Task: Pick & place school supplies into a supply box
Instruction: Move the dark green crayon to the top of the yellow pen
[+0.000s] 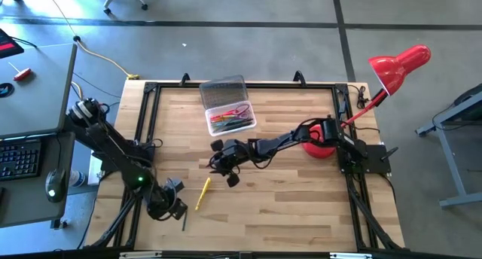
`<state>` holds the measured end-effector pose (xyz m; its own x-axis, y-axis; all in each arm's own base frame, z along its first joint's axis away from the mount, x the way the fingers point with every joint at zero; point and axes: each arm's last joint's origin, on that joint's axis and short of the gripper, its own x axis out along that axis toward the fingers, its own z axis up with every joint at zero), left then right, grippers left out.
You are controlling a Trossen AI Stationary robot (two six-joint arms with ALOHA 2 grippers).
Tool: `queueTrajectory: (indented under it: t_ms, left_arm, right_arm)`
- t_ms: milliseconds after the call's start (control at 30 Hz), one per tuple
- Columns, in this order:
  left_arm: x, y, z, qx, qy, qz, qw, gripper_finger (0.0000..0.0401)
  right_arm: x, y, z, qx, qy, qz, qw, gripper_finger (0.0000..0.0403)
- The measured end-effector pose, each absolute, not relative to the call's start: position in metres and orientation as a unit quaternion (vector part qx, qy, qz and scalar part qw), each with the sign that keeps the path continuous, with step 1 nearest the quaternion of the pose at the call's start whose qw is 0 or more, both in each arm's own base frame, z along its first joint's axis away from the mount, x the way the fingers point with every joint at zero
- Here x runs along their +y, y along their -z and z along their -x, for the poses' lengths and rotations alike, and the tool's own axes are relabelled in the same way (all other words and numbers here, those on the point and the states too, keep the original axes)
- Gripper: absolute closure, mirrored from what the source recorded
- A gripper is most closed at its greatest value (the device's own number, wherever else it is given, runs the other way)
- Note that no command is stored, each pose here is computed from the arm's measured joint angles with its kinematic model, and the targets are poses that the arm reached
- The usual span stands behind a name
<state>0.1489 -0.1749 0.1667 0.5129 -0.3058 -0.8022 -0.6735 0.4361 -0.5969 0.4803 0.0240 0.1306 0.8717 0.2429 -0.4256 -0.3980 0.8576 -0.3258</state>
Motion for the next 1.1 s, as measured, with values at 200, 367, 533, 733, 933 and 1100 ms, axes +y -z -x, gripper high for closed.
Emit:
queueTrajectory:
  t_ms: [200, 367, 533, 733, 933, 1100]
  left_arm:
    - [-0.181, -0.146, -0.167, 0.534, -0.102, 0.502, 0.673, 0.0361]
    - [-0.176, -0.138, -0.172, 0.596, -0.084, 0.484, 0.635, 0.0361]
    - [-0.168, -0.140, -0.180, 0.607, -0.085, 0.500, 0.612, 0.0361]
    - [-0.171, -0.147, -0.186, 0.607, -0.040, 0.476, 0.635, 0.0361]
    - [-0.171, -0.149, -0.186, 0.624, -0.016, 0.454, 0.636, 0.0361]
    - [-0.171, -0.149, -0.186, 0.622, -0.010, 0.452, 0.640, 0.0361]
  right_arm:
    - [0.025, -0.128, -0.479, 0.205, -0.170, 0.190, 0.945, 0.0309]
    - [0.025, -0.128, -0.479, 0.205, -0.172, 0.192, 0.944, 0.0309]
    - [0.025, -0.127, -0.478, 0.210, -0.173, 0.192, 0.943, 0.0309]
    - [0.025, -0.126, -0.478, 0.217, -0.174, 0.191, 0.941, 0.0308]
    - [0.025, -0.125, -0.477, 0.222, -0.175, 0.190, 0.940, 0.0308]
    - [0.028, -0.125, -0.477, 0.221, -0.179, 0.190, 0.940, 0.0308]
